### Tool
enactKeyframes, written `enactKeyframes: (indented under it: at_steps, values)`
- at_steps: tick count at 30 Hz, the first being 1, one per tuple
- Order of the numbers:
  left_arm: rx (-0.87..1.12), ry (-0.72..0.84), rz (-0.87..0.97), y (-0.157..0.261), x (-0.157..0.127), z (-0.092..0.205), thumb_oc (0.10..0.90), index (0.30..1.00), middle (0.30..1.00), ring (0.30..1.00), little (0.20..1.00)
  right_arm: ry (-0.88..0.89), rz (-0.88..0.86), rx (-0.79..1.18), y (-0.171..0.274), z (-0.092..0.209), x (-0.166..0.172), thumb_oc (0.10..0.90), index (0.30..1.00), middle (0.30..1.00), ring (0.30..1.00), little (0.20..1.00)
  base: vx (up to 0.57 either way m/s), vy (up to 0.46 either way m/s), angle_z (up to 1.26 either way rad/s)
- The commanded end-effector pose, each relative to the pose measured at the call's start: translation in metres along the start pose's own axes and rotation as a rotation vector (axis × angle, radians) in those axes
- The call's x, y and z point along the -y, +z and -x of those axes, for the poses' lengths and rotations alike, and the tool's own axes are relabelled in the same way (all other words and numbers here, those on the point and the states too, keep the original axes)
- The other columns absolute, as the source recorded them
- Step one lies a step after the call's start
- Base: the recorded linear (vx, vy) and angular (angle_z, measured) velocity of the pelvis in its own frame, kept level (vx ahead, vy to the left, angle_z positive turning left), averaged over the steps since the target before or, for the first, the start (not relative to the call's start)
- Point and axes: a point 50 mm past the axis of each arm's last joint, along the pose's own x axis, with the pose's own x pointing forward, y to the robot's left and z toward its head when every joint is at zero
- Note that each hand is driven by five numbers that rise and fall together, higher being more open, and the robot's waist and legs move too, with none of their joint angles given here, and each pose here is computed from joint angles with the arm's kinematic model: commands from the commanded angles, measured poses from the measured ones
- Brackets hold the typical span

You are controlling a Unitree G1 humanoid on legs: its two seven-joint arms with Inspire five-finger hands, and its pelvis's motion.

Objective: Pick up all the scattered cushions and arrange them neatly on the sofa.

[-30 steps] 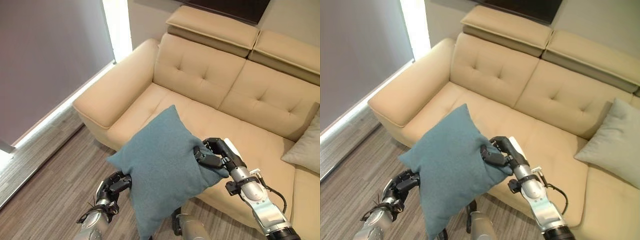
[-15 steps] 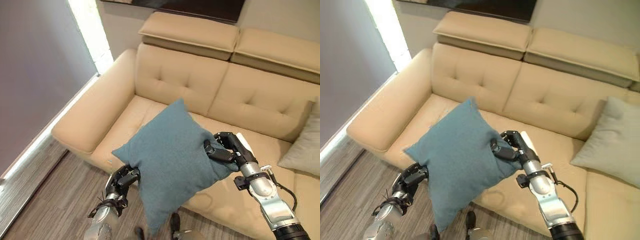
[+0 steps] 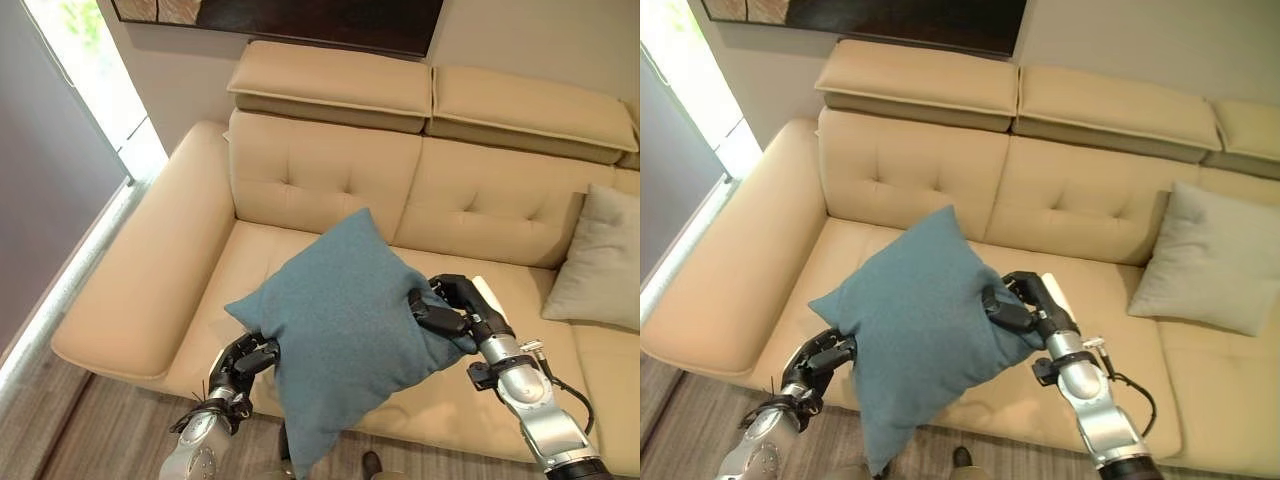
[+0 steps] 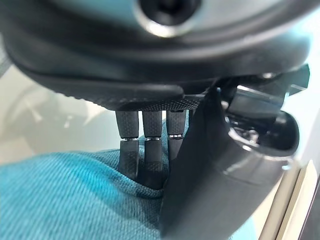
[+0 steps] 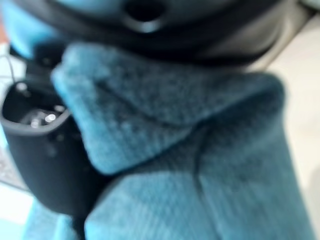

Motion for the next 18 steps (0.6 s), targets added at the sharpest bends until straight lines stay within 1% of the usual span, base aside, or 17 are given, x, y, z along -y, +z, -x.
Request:
enactKeyframes:
  at_steps: [1,3,5,8,9,14,18]
  values:
    - [0.376,-0.387,0.056,0.071,0.091,-0.003,0.400,0.300,0.300,0.300,0.300,-0.019,0.002,0.361,0.072,-0.020,0.002,0.400,0.300,0.300,0.300,0.300,0.03,0.153,-0.46]
    - [0.372,-0.371,0.052,0.069,0.088,-0.004,0.400,0.300,0.300,0.300,0.300,-0.008,0.000,0.356,0.072,-0.021,-0.001,0.400,0.300,0.300,0.300,0.300,0.08,0.083,-0.59]
    - [0.359,-0.371,0.046,0.067,0.087,-0.005,0.400,0.300,0.300,0.300,0.300,0.007,-0.009,0.340,0.069,-0.023,-0.004,0.400,0.300,0.300,0.300,0.300,0.08,-0.056,-0.61]
    - [0.365,-0.375,0.055,0.068,0.084,-0.003,0.400,0.300,0.300,0.300,0.300,0.000,-0.009,0.330,0.065,-0.020,-0.003,0.400,0.300,0.300,0.300,0.300,0.08,-0.105,-0.22]
    - [0.361,-0.379,0.092,0.066,0.086,-0.003,0.400,0.300,0.300,0.300,0.300,-0.022,-0.011,0.325,0.062,-0.017,0.001,0.400,0.300,0.300,0.300,0.300,0.09,-0.162,-0.14]
    - [0.364,-0.408,0.080,0.067,0.094,-0.003,0.400,0.300,0.300,0.300,0.300,-0.046,-0.025,0.323,0.061,-0.015,0.008,0.400,0.300,0.300,0.300,0.300,-0.01,-0.098,0.19]
    - [0.377,-0.419,0.071,0.070,0.099,-0.003,0.400,0.300,0.300,0.300,0.300,-0.025,-0.021,0.314,0.060,-0.017,0.006,0.400,0.300,0.300,0.300,0.300,0.05,0.023,-0.04]
